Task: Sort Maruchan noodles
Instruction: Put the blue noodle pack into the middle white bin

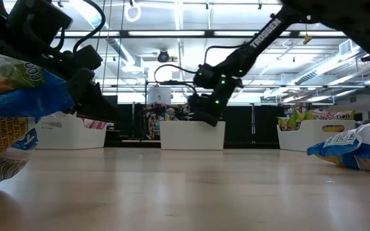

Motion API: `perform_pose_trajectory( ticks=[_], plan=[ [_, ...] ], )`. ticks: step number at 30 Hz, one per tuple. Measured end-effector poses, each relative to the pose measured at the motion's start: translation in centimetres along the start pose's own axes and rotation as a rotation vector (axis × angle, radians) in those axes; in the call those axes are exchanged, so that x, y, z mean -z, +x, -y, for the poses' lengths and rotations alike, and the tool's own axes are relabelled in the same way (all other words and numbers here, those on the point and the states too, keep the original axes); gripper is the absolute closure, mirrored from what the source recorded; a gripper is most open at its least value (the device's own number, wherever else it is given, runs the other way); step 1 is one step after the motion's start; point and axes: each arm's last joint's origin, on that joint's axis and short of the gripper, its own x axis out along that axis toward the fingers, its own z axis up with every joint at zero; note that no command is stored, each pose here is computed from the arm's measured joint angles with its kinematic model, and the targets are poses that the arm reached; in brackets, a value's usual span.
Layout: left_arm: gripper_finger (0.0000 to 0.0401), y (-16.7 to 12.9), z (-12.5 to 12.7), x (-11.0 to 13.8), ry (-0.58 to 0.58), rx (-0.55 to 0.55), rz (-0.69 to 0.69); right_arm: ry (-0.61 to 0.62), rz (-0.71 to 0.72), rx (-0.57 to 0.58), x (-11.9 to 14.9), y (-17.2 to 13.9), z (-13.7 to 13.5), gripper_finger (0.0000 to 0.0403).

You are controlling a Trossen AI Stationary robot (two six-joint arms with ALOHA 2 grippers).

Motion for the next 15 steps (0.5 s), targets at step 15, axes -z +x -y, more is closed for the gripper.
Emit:
perform_pose_trajectory(
  ticks=[15],
  plan=[
    [0.0214, 2.3, -3.7, -1.6, 0.013, -0.291, 0.062, -0.023, -0.169, -0.234, -2.7, 0.8, 1.0, 0.0343]
  ],
)
